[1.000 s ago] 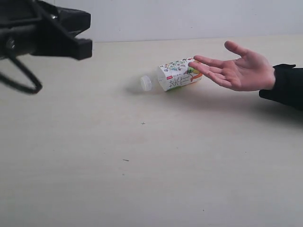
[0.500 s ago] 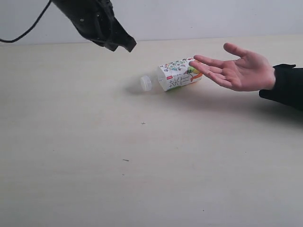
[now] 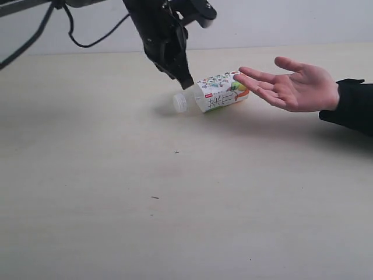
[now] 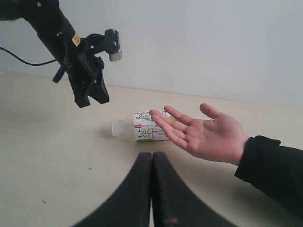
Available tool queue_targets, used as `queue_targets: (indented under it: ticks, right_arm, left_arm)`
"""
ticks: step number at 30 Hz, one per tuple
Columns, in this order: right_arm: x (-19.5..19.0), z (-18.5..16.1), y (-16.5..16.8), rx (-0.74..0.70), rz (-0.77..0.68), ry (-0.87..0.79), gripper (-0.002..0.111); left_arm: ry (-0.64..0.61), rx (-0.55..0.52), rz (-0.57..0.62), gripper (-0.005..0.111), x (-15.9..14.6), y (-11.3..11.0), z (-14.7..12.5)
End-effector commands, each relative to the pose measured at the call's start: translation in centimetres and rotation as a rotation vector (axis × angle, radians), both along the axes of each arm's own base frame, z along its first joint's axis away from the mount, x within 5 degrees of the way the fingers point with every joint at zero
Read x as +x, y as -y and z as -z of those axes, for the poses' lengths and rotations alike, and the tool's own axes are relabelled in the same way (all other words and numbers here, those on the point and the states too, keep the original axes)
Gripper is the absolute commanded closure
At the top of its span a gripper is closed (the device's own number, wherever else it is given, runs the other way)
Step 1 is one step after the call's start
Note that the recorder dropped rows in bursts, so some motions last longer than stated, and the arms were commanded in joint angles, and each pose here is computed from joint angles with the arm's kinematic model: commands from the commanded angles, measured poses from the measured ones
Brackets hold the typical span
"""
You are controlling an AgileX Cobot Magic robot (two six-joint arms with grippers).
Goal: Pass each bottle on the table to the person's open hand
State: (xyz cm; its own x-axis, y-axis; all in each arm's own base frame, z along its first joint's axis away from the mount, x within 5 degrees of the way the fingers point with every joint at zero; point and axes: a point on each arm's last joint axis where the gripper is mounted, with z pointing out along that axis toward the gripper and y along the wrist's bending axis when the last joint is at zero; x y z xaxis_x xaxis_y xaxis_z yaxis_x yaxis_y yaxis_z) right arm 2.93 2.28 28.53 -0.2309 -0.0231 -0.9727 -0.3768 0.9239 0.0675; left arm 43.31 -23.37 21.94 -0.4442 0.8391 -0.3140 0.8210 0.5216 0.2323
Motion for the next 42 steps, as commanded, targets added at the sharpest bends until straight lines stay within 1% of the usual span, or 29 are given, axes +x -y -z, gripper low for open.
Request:
queue_targets:
  ticks: [1, 3, 5, 6, 9, 10, 13, 18, 22, 25, 27, 31, 37, 39, 40, 42]
  right_arm:
    - [0.0, 0.1, 0.1, -0.006, 0.006, 0.006, 0.108]
    - [0.0, 0.1, 0.1, -0.006, 0.006, 0.006, 0.108]
    - [0.0, 0.1, 0.1, -0.006, 0.006, 0.006, 0.108]
    - [0.0, 0.1, 0.1, -0.006, 0.006, 0.006, 0.108]
    - [0.0, 0.1, 0.1, -0.006, 0.006, 0.006, 0.108]
    - [0.0, 0.1, 0.1, -0.006, 0.006, 0.006, 0.108]
    - [0.0, 0.1, 0.1, -0.006, 0.006, 0.006, 0.108]
    - [0.0, 0.1, 0.1, -0.006, 0.006, 0.006, 0.108]
    - [0.0, 0.1, 0.1, -0.006, 0.006, 0.006, 0.108]
    - [0.0, 0.1, 0.1, -0.006, 0.006, 0.006, 0.108]
    - [0.0, 0.1, 0.1, -0.006, 0.006, 0.006, 0.108]
    - [0.0, 0.1, 0.1, -0.006, 0.006, 0.006, 0.108]
    - [0.0, 0.1, 0.1, -0.006, 0.006, 0.006, 0.108]
    - [0.0, 0.1, 0.1, -0.006, 0.006, 0.006, 0.108]
    - [0.0, 0.1, 0.1, -0.006, 0.006, 0.006, 0.108]
    - [0.0, 0.1, 0.1, -0.006, 0.006, 0.006, 0.108]
  left_arm:
    - [0.101, 0.007, 0.12, 0.107, -0.1, 2.4, 0.4]
    - [0.144, 0.026, 0.17, 0.107, 0.0, 2.9, 0.4]
    - [0.188, 0.011, 0.18, 0.107, 0.2, 3.2, 0.2]
    - [0.194, -0.005, 0.167, 0.107, 0.2, 3.3, 0.1]
    - [0.137, -0.072, 0.04, 0.107, 0.0, 3.4, 0.6]
    - [0.127, -0.077, 0.021, 0.107, 0.0, 3.4, 0.9]
    - [0.121, -0.062, 0.039, 0.107, -0.1, 3.6, 1.4]
    - [0.129, -0.06, 0.049, 0.107, 0.1, 3.5, 1.3]
    - [0.076, -0.067, 0.04, 0.107, 0.4, 3.3, 1.0]
    - [-0.009, -0.085, 0.091, 0.107, 0.7, 3.2, 1.2]
    - [-0.066, -0.126, 0.125, 0.107, 0.8, 3.3, 1.5]
    - [-0.103, -0.197, 0.156, 0.107, 1.3, 3.6, 1.9]
    - [-0.088, -0.184, 0.153, 0.107, 1.8, 3.7, 2.7]
    - [-0.091, -0.174, 0.174, 0.106, 1.7, 3.7, 2.8]
    - [-0.098, -0.16, 0.202, 0.105, 1.6, 3.6, 2.8]
    - [-0.106, -0.144, 0.236, 0.095, 1.4, 3.7, 2.9]
